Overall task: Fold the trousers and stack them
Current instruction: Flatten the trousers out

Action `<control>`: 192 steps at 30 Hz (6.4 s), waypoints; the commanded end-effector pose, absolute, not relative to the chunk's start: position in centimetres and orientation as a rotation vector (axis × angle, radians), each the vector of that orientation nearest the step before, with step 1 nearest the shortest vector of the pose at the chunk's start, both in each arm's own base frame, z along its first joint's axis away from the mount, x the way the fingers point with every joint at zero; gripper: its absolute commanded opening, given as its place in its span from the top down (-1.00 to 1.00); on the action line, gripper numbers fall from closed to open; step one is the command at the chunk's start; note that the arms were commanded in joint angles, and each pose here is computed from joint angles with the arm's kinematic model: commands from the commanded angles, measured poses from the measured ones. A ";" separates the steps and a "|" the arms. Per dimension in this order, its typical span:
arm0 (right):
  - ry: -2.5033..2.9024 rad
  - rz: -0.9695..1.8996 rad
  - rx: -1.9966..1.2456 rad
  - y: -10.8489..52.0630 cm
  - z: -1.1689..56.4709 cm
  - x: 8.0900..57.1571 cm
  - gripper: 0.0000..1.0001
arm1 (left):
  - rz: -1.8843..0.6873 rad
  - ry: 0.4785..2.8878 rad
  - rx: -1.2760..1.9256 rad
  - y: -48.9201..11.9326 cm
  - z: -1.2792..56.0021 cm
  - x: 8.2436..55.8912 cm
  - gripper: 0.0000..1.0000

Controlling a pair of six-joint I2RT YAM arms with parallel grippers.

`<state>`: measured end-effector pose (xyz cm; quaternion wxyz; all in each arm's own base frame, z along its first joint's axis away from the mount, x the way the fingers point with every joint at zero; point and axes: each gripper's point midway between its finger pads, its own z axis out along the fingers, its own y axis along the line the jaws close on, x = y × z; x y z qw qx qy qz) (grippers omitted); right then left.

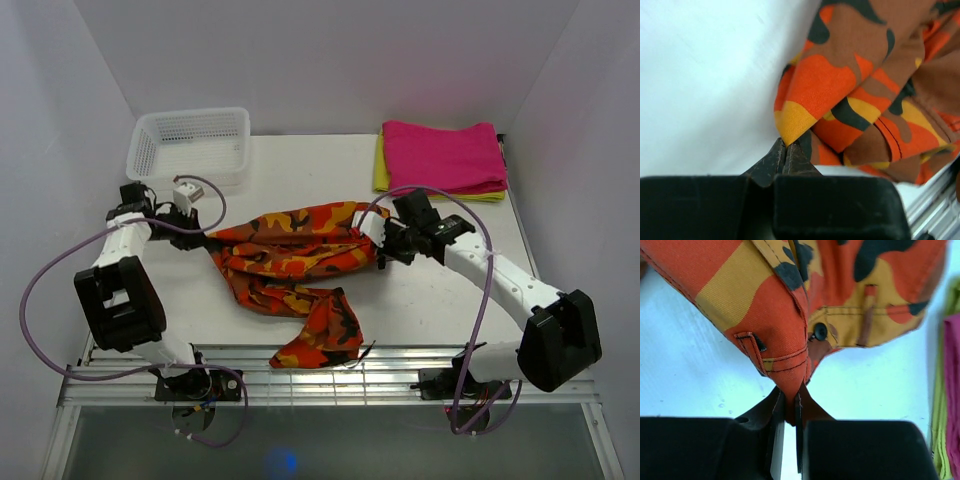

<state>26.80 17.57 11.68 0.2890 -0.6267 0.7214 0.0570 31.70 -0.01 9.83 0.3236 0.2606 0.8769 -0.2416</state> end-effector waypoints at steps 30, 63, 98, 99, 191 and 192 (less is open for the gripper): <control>1.966 -0.097 -1.035 4.1 26.1 30.4 0.85 | -0.830 2.173 1.494 -11.3 10.4 19.7 -0.93; 1.778 -0.518 -0.680 -3.7 39.7 30.3 0.85 | 0.109 2.044 0.732 9.3 26.0 33.4 1.00; 2.135 -0.185 -0.509 -4.4 27.5 47.0 0.85 | -0.120 1.869 0.143 16.9 24.9 46.4 1.00; 2.149 -0.180 -0.499 -4.4 27.0 47.5 0.85 | -0.166 1.952 0.119 16.8 22.5 46.3 0.90; 2.546 0.028 -0.608 -16.9 11.5 36.6 -0.80 | -0.523 2.728 -0.023 6.5 1.8 31.7 1.00; 2.567 0.079 -0.624 -16.4 10.1 36.4 -0.80 | -0.524 2.727 -0.019 6.6 2.1 32.0 1.00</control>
